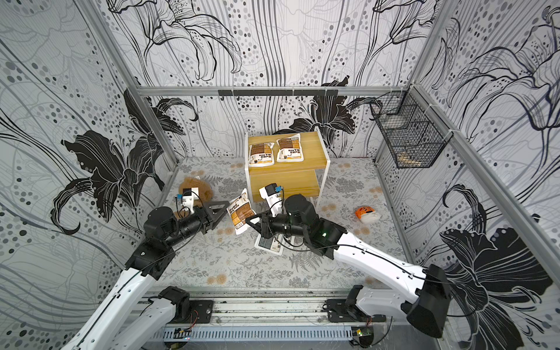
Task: Place the bagged coffee beans on the shelf by color
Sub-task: Pick up the bagged coffee beans at the center of the board.
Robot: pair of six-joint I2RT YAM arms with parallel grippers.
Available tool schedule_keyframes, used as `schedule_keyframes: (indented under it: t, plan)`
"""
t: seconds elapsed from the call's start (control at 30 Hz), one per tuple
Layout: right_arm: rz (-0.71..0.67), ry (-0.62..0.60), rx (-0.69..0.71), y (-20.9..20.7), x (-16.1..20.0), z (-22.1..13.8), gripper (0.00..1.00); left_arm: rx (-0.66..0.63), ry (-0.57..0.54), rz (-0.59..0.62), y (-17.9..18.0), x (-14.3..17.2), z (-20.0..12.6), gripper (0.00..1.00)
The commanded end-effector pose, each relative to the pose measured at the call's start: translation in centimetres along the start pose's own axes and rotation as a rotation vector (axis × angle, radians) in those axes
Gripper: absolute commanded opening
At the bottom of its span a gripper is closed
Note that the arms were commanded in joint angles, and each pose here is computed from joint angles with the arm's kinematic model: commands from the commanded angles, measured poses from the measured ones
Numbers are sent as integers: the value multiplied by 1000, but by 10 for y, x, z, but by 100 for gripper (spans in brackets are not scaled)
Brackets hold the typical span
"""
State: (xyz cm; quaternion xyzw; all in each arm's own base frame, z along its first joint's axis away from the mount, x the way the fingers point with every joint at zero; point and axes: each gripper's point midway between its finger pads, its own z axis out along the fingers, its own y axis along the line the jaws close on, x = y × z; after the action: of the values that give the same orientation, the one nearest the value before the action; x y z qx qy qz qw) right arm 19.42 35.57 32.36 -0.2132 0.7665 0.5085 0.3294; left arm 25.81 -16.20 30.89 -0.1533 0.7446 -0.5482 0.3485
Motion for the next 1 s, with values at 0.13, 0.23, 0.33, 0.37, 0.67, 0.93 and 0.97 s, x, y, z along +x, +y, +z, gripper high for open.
schedule_keyframes:
  t: [0.13, 0.23, 0.33, 0.37, 0.67, 0.93, 0.97]
  plan:
    - [-104, 245, 218, -35, 23, -29, 12, -151, 87, 387, -14, -10, -5, 55]
    - [-142, 290, 244, -37, 27, -35, 11, -191, 129, 532, -21, -9, -4, 56]
    - [-172, 324, 257, -38, 30, -40, 9, -196, 215, 687, -27, 4, 1, 56]
    - [-180, 335, 259, -39, 32, -42, 9, -213, 241, 741, -27, 9, 3, 56]
    - [-240, 384, 221, -27, 36, -56, 9, -218, 440, 1246, -31, 48, 10, 68]
    - [-310, 419, 138, -8, 32, -57, 10, -136, 495, 1519, -42, 62, 18, 85]
    - [-317, 427, 127, -6, 32, -56, 10, -122, 498, 1541, -45, 62, 19, 87]
